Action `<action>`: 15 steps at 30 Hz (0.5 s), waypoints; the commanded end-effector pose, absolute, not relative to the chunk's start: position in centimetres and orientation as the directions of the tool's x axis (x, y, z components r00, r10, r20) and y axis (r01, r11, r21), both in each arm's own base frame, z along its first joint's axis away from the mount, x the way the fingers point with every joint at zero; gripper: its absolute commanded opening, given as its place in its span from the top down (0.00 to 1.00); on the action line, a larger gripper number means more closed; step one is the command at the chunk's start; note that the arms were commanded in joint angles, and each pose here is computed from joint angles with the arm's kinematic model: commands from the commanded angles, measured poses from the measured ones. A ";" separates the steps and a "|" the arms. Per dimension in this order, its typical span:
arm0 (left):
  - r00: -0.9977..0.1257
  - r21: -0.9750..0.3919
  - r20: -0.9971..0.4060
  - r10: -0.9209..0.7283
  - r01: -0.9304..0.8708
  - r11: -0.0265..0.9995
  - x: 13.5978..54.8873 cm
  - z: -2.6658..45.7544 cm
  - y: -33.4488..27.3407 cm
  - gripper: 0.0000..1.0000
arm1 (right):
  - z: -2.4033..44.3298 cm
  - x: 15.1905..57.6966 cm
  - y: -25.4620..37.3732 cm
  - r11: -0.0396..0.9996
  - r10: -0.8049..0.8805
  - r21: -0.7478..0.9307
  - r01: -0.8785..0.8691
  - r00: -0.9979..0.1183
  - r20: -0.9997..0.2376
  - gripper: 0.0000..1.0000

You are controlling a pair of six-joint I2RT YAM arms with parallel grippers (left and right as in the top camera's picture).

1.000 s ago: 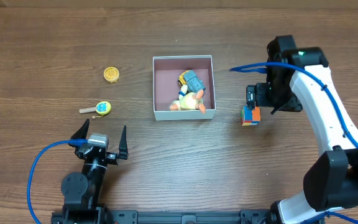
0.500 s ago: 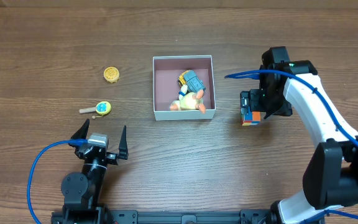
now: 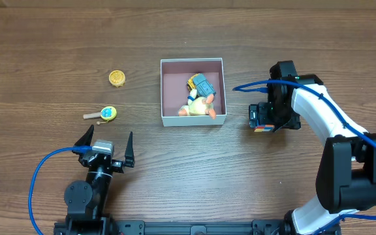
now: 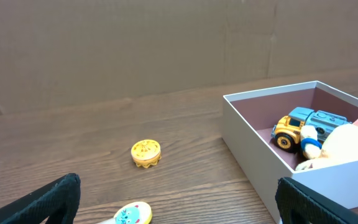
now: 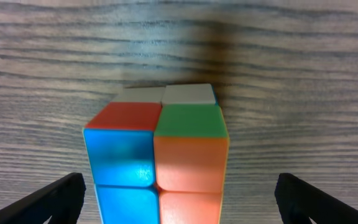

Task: Pack container
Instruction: 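Lift the cube, carry it over the box, and drop it in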

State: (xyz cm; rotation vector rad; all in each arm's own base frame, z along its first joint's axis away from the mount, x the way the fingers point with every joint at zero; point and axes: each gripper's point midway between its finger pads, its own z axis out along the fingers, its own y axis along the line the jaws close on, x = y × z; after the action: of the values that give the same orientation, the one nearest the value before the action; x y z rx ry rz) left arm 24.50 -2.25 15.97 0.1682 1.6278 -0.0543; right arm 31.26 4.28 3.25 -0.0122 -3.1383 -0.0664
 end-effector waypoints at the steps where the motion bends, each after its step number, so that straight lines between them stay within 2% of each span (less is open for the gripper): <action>1: -0.055 0.055 -0.997 0.062 0.133 0.990 24.5 15.9 -2.1 0.00 | 3.2 31.5 4.6 0.999 -0.004 0.050 -0.004 -1.000 -0.011 0.00; 7: -0.055 0.055 -0.997 0.062 0.133 0.990 24.5 15.9 -2.1 0.00 | 3.1 31.5 4.6 0.999 -0.003 0.050 -0.004 -1.000 -0.012 0.05; 15: -0.055 0.055 -0.997 0.062 0.133 0.990 24.5 15.9 -2.1 0.00 | 2.6 31.4 4.6 0.999 -0.003 0.051 -0.004 -1.000 -0.012 0.25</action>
State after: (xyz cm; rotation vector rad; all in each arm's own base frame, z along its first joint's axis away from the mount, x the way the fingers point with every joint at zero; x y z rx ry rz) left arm 24.50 -2.25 15.97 0.1682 1.6278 -0.0543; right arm 31.67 4.32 3.06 -0.0038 -3.1585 -0.0699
